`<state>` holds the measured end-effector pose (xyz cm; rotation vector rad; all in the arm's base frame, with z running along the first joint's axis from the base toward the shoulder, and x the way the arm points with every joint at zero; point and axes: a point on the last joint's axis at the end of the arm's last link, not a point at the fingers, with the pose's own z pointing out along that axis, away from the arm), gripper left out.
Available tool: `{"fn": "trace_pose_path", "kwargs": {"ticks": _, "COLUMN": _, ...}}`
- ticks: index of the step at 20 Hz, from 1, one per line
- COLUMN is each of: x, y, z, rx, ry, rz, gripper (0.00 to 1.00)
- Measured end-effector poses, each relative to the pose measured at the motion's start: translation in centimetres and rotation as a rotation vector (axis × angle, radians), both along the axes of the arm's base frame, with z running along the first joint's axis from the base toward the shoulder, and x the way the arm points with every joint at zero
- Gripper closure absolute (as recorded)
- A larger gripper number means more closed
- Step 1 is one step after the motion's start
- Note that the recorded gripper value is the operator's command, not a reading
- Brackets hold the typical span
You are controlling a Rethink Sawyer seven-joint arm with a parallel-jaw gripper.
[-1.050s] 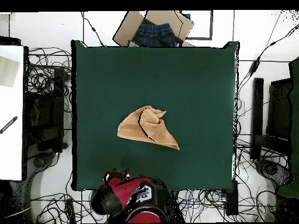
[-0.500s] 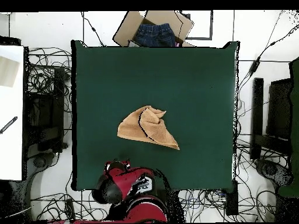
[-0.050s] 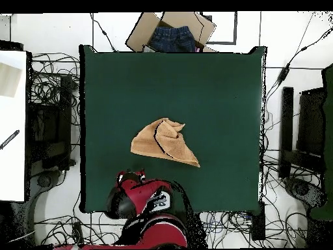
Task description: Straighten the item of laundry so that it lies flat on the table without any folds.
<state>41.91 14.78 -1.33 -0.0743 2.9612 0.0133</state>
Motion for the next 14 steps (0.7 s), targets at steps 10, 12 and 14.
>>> {"fn": "trace_pose_path", "kwargs": {"ticks": 10, "x": 1.4, "y": -0.7, "z": -0.1, "rx": -0.018, "ry": 0.02, "rz": -0.014, "gripper": 0.0}}
{"fn": "trace_pose_path", "kwargs": {"ticks": 12, "x": 1.5, "y": -0.7, "z": -0.2, "rx": -0.019, "ry": 0.022, "rz": -0.014, "gripper": 0.0}}
{"fn": "trace_pose_path", "kwargs": {"ticks": 14, "x": 1.8, "y": -0.7, "z": -0.2, "rx": -0.019, "ry": 0.023, "rz": -0.013, "gripper": 0.0}}
